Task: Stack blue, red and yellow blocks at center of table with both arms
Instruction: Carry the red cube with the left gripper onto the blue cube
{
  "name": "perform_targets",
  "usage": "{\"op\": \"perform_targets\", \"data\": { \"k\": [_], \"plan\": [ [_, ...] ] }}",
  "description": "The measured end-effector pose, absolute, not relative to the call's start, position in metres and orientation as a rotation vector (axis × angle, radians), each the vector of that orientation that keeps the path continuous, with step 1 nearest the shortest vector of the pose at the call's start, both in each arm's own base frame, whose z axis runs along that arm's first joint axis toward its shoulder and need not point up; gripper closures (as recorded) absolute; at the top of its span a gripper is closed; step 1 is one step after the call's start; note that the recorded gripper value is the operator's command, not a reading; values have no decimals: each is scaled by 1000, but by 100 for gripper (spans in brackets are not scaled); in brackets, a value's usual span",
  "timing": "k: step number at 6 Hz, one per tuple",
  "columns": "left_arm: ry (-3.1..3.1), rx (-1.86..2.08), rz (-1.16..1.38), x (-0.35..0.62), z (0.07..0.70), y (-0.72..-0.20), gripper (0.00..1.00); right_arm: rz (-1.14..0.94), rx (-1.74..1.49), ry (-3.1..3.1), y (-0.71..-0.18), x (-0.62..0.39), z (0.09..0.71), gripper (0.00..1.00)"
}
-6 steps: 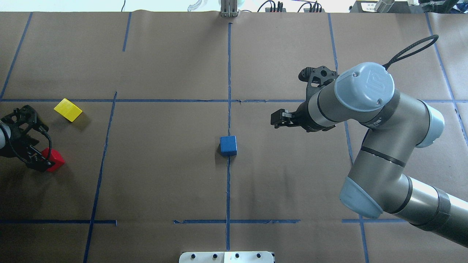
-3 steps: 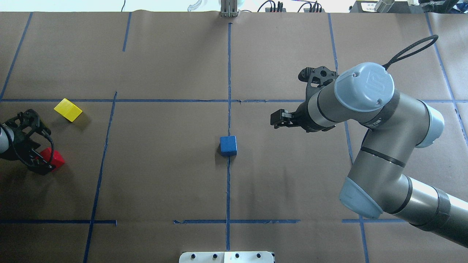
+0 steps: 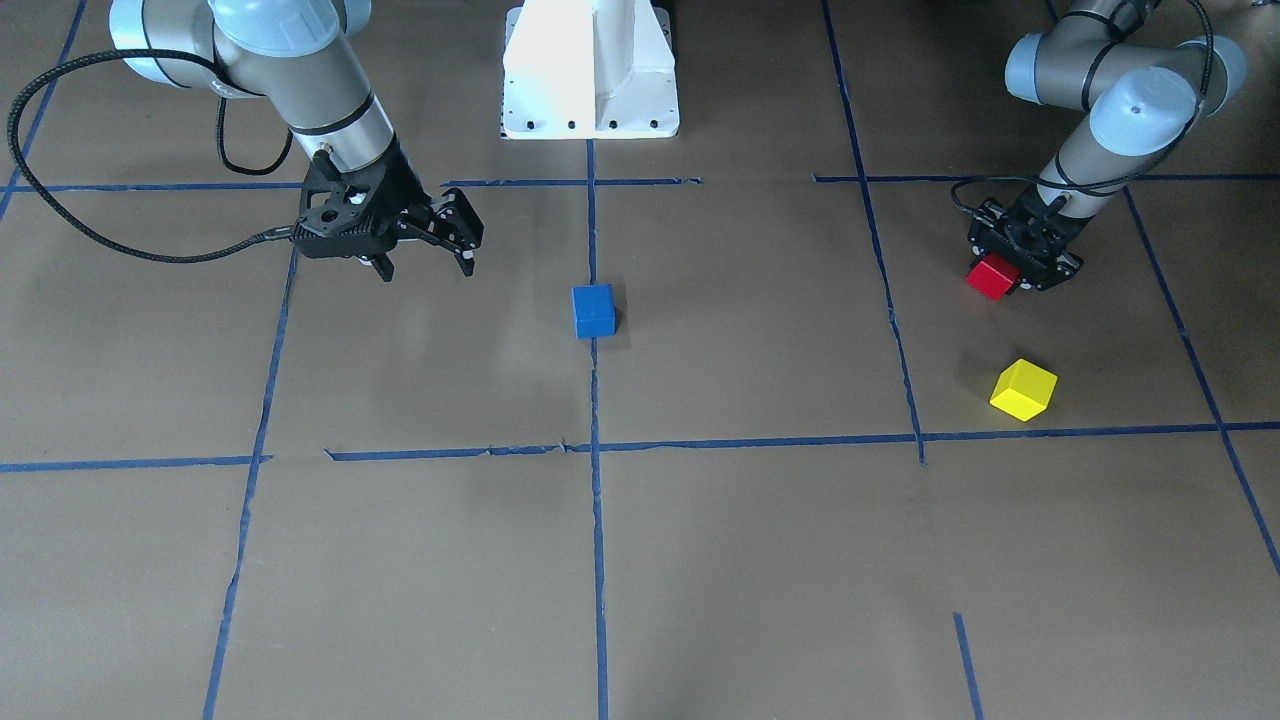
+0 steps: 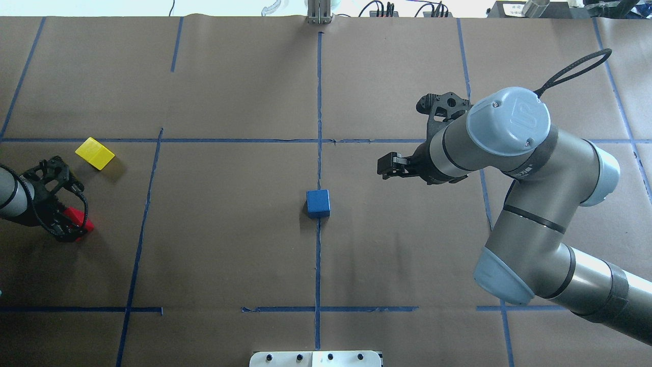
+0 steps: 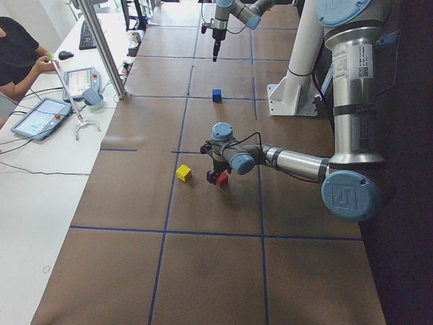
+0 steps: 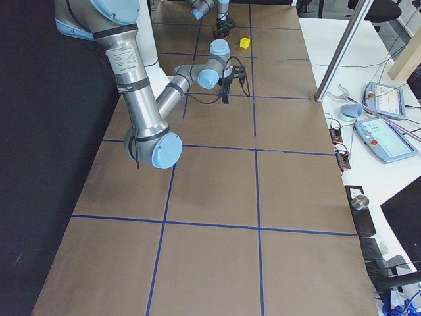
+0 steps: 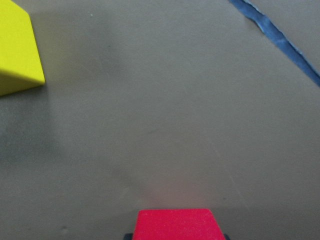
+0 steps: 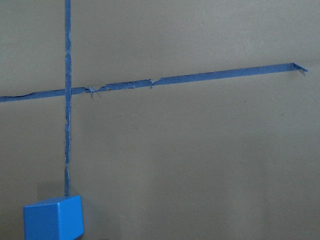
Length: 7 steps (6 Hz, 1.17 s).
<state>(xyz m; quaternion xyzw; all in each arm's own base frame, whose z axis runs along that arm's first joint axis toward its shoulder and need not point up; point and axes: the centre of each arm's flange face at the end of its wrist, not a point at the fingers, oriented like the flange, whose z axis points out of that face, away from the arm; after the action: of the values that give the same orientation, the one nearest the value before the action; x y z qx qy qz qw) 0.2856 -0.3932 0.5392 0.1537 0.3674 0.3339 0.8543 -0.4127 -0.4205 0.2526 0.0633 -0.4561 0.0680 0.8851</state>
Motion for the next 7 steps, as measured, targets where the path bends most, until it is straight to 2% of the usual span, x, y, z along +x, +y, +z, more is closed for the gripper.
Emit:
{"op": "perform_targets", "data": {
  "k": [1, 2, 5, 7],
  "plan": [
    [867, 292, 537, 300, 485, -399, 97, 140, 131, -953, -416, -402, 256, 0],
    [944, 247, 404, 330, 425, -408, 99, 147, 131, -949, -410, -387, 264, 0],
    [883, 130, 262, 457, 241, -412, 98, 144, 96, -919, -430, -315, 310, 0],
    [849, 78, 127, 535, 172, -418, 96, 84, 97, -871, -438, -269, 355, 0]
  ]
}}
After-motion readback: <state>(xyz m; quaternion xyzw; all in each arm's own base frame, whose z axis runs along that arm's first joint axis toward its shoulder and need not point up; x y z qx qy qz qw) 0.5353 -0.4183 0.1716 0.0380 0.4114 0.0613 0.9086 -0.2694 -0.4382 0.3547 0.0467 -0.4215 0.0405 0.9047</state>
